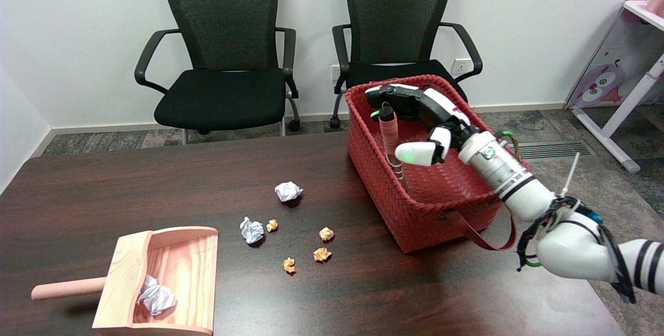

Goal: Pick up the broom by its handle.

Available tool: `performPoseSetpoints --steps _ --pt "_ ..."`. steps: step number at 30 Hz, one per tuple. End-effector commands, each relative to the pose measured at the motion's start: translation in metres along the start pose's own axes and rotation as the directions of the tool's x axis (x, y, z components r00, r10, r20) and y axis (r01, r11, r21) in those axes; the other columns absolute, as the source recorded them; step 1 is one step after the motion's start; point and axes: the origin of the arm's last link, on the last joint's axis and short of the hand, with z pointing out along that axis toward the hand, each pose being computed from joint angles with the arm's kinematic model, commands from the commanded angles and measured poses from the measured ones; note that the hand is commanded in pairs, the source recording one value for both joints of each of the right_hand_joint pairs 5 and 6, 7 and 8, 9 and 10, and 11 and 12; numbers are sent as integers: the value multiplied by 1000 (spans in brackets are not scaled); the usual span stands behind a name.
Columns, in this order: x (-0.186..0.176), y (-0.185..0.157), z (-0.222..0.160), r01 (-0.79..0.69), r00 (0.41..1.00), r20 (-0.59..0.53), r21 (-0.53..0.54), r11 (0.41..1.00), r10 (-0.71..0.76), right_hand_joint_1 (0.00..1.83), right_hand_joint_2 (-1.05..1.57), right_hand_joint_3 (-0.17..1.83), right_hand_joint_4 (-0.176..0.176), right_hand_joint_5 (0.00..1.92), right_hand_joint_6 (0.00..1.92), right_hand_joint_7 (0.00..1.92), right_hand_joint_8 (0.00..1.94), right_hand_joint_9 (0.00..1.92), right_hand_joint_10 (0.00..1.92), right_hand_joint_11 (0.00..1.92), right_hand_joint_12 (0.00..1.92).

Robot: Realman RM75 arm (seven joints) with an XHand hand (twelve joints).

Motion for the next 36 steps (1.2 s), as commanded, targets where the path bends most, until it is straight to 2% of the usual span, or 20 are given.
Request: performPoseSetpoints --steps 1,8,13,15,16,18,19,22,28,29,30,33,35,36 --pt "-28 6 32 -57 997 53 31 998 55 941 -402 1199 -62 512 512 512 512 438 438 583 583" --pt "-33 4 30 -70 996 60 41 997 68 945 -381 1184 -67 527 527 527 527 436 436 604 604" --pt "-36 4 28 -87 994 66 38 995 84 953 -348 1161 -92 552 552 552 552 485 485 689 689" --pt "-38 4 28 -95 993 71 38 995 92 964 -315 1133 -111 573 573 573 573 570 570 783 783" --pt "-38 4 28 -96 993 73 39 995 93 976 -296 1113 -120 586 586 586 586 686 686 911 911" --pt "-39 3 28 -97 993 75 39 994 94 962 -278 1093 -170 599 599 599 599 898 898 1071 1071" --pt "-39 3 28 -98 993 76 40 994 95 971 -266 1081 -176 608 608 608 608 1002 1002 1139 1139" --pt "-40 2 28 -100 992 77 42 994 96 976 -232 1055 -176 649 649 649 649 1232 1232 1323 1323" --pt "-41 3 27 -101 992 78 40 994 98 945 -181 1075 -176 836 836 836 836 1451 1451 1498 1498" --pt "-41 3 27 -101 992 79 40 994 98 944 -169 1077 -66 881 881 881 881 1473 1473 1507 1507" --pt "-41 3 27 -101 992 79 40 994 98 921 -132 1068 -5 957 957 957 957 1511 1511 1519 1519" --pt "-41 3 27 -101 992 79 39 994 98 914 -40 1036 0 1136 1136 1136 1136 1569 1569 1543 1543" --pt "-41 3 26 -102 992 79 38 994 98 901 2 1043 -10 1280 1280 1280 1280 1590 1590 1563 1563" --pt "-41 3 26 -102 992 79 37 994 99 900 3 1047 -12 1292 1292 1292 1292 1592 1592 1565 1565"
